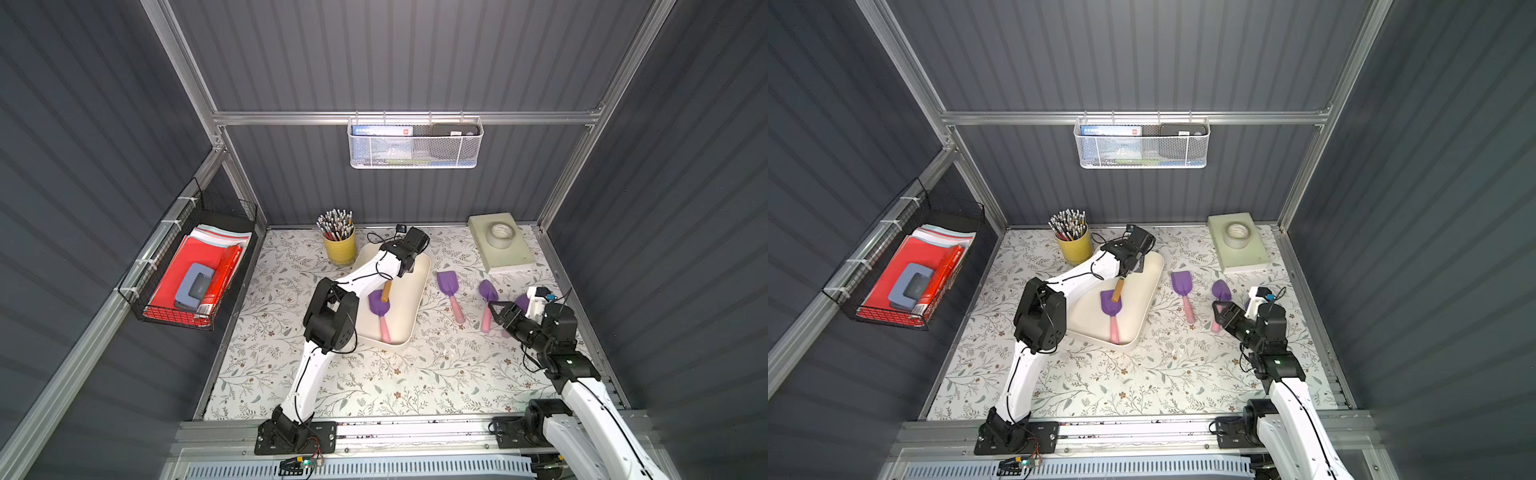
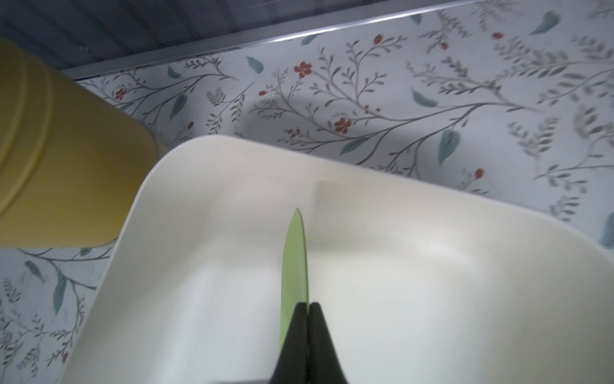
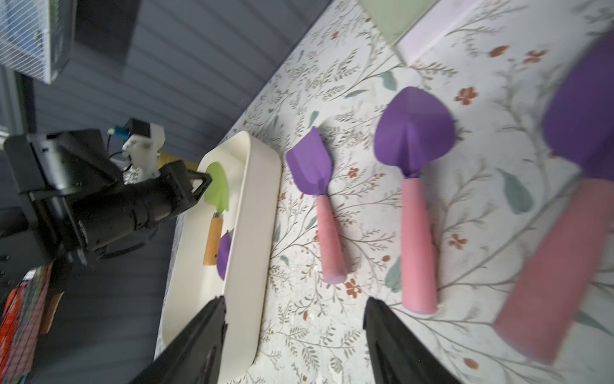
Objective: Take the shovel out of the storage box
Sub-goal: Pick up the shovel from the storage box.
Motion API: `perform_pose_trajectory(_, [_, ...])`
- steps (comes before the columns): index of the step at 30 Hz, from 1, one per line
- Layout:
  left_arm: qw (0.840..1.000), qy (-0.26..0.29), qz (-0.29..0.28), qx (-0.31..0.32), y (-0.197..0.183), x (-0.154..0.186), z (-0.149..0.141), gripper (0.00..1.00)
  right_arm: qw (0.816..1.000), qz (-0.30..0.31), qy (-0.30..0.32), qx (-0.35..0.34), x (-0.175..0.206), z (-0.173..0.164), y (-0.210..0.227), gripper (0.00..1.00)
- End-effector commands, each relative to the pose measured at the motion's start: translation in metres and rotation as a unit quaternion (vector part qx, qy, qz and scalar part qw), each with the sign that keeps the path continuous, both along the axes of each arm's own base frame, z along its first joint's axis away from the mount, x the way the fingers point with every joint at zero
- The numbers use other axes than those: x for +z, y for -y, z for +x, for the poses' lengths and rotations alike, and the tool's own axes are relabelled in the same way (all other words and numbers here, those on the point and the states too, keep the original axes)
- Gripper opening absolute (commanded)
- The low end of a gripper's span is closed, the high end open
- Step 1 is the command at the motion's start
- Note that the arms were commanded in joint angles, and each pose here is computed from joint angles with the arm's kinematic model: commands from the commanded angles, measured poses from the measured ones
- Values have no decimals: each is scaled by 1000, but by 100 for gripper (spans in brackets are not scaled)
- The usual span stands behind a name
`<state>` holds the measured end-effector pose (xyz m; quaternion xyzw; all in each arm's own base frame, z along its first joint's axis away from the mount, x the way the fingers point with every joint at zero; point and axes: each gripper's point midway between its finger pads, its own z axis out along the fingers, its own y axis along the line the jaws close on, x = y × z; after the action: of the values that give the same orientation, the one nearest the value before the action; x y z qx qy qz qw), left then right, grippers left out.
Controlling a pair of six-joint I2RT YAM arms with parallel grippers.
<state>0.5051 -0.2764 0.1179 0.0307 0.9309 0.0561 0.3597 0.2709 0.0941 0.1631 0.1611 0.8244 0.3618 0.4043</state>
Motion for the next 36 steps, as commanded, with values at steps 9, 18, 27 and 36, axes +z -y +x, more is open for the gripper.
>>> perform_pose_trajectory(9, [979, 50, -173, -93, 54, 114, -8, 0, 991, -71, 42, 103, 21, 27, -86, 69])
perform_pose_trajectory(18, [914, 66, -355, -183, 107, 176, -29, 0, 990, -28, 109, 81, 40, 60, -110, 68])
perform_pose_trajectory(27, [888, 66, -404, -212, 122, 188, -36, 0, 984, -6, 141, 109, 61, 90, -139, 68])
perform_pose_trajectory(36, [883, 70, -413, -213, 120, 197, -41, 0, 984, 5, 122, 128, 43, 105, -158, 68])
